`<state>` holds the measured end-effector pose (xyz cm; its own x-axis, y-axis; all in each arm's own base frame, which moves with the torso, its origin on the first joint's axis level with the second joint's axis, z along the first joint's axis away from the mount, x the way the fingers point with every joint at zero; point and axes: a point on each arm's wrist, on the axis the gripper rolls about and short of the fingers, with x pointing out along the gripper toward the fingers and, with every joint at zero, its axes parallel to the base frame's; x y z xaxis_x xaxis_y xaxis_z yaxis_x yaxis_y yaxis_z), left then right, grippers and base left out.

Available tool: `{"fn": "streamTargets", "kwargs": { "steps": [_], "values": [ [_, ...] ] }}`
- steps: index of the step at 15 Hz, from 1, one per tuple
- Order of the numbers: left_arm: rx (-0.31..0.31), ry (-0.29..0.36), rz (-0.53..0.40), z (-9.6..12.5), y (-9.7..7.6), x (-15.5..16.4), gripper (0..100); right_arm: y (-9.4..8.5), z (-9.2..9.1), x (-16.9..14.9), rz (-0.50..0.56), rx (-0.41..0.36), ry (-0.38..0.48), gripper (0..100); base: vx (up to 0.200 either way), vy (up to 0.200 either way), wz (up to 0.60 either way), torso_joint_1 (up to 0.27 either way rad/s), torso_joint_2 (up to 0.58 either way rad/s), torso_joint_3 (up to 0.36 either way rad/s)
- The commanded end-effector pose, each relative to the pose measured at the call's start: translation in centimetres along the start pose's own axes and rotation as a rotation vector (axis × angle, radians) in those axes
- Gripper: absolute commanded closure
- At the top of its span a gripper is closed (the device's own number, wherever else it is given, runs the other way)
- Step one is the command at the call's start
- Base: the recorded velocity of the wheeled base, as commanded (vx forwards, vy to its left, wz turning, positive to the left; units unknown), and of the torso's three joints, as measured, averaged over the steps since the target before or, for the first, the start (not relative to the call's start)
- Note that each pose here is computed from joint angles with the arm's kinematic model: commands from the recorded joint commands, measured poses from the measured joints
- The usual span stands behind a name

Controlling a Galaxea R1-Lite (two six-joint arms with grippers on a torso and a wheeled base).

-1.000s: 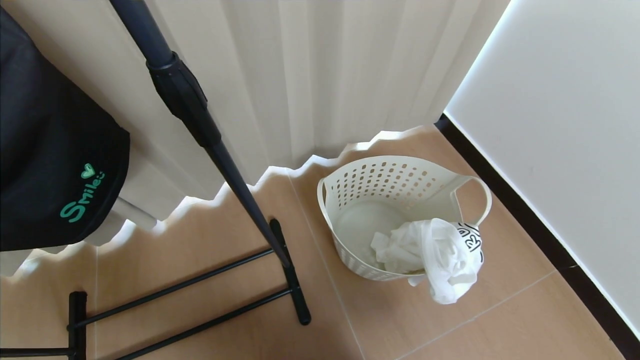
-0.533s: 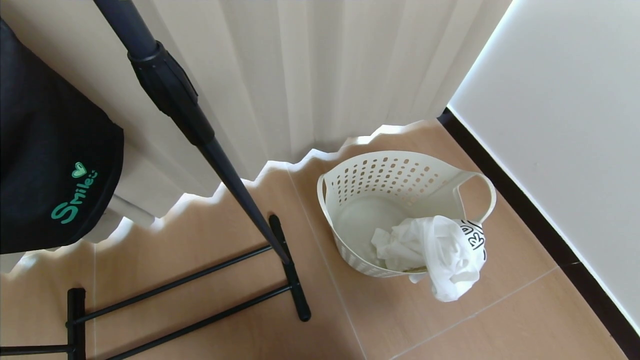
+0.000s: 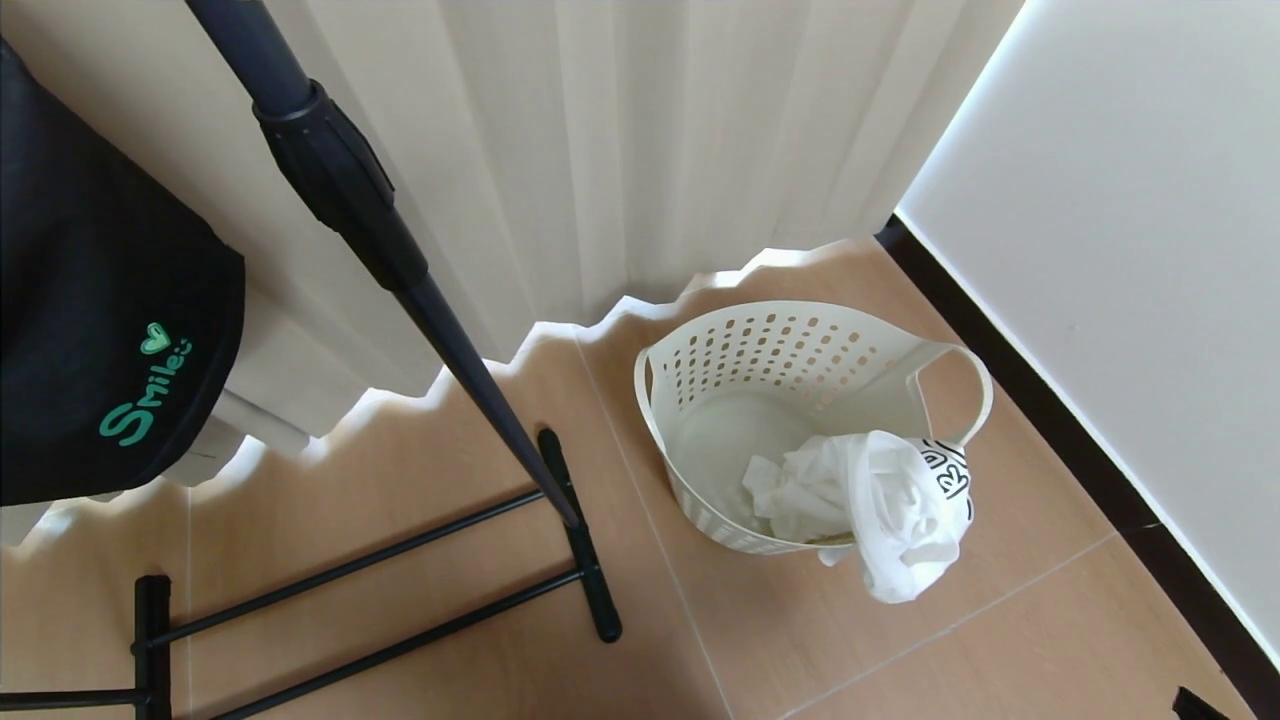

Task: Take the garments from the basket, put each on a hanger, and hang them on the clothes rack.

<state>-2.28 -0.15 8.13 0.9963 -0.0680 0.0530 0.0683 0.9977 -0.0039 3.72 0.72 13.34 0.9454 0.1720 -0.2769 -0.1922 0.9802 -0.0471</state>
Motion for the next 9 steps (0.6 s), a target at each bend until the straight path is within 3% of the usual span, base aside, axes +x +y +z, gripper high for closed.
{"fn": "streamTargets", "kwargs": {
  "steps": [1,4,5,6,7,8,9],
  "values": [
    [0.0,0.001,0.001,0.0,0.0,0.0,0,0.8,5.5,6.3,0.098,-0.259,0.16,0,0.0,0.0,0.0,0.0,0.0,0.0],
    [0.0,0.001,0.001,0.0,0.0,0.0,0,1.0,7.1,11.7,0.13,-0.476,0.269,0,0.0,0.0,0.0,0.0,0.0,0.0],
    [0.0,0.001,0.002,0.0,0.0,0.0,0,0.9,7.2,13.3,0.129,-0.521,0.307,0,0.0,0.0,0.0,0.0,0.0,0.0],
    [0.0,0.001,0.002,0.0,0.0,0.0,0,0.2,7.1,16.1,0.106,-0.612,0.379,0,0.0,0.0,0.0,0.0,0.0,0.0],
    [0.0,0.001,0.002,0.0,0.0,0.0,0,0.2,7.1,16.3,0.104,-0.62,0.381,0,0.0,0.0,0.0,0.0,0.0,0.0],
    [0.0,0.001,0.002,0.0,0.0,0.0,0,-0.1,7.0,20.1,0.075,-0.775,0.462,0,0.0,0.0,0.0,0.0,0.0,0.0],
    [0.0,0.001,0.002,0.0,0.0,0.0,0,-0.2,7.0,21.7,0.07,-0.803,0.484,0,0.0,0.0,0.0,0.0,0.0,0.0]
  ]
}}
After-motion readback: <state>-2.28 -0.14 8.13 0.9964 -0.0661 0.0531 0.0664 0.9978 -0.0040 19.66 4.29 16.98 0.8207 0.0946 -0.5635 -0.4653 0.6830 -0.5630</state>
